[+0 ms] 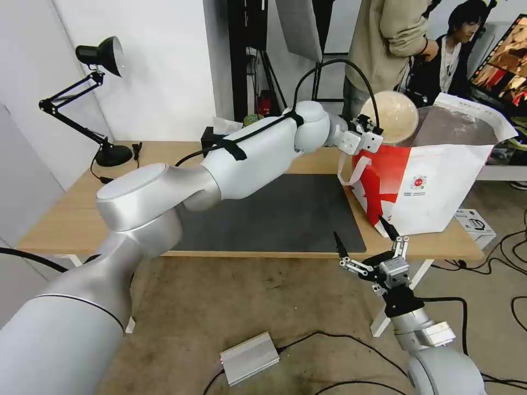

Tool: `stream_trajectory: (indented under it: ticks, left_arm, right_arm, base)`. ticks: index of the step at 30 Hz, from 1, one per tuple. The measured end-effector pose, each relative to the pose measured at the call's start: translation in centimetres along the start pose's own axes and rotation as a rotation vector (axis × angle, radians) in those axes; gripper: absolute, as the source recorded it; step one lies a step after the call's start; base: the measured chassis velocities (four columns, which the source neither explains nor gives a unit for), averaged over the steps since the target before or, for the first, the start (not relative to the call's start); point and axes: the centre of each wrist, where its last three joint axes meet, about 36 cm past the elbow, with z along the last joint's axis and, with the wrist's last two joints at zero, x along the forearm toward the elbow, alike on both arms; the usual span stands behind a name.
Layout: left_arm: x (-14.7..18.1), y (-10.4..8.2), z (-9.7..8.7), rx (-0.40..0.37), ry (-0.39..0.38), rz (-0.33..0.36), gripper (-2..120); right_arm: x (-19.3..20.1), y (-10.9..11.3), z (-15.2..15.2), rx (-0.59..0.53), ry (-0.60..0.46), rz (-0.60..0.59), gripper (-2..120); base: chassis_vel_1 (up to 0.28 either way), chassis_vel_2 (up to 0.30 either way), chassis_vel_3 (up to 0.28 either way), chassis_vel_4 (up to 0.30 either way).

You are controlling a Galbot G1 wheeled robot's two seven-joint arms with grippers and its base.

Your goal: Pick up the trash from the table and place it into the takeout bag.

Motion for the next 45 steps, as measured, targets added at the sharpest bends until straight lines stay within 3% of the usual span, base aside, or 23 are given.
stream_trajectory:
  ticks: [18, 32, 37, 45]
  left_arm:
    - [0.09, 0.45, -0.09, -0.019, -0.003, 0.013, 94]
    - [0.15, 0.49, -0.09, -0.013, -0.006, -0.029, 100]
    - [0.20, 0.56, 0.01, -0.019, 0.000, -0.066, 100]
    - [0.17, 0.24, 0.37, -0.037, 0.018, -0.184, 100]
  right_arm:
    - [0.00, 0.00, 0.00, 0.000, 0.000, 0.000, 100]
    - [0.00, 0.00, 0.00, 0.000, 0.000, 0.000, 100]
    - [0.00, 0.00, 0.00, 0.000, 0.000, 0.000, 100]
    - [0.00, 0.00, 0.00, 0.000, 0.000, 0.000, 100]
  base:
    - [0.000, 0.000, 0.000, 0.000]
    - [0.000, 0.000, 0.000, 0.000]
    - [0.000, 0.000, 0.000, 0.000]
    - [0.000, 0.000, 0.000, 0.000]
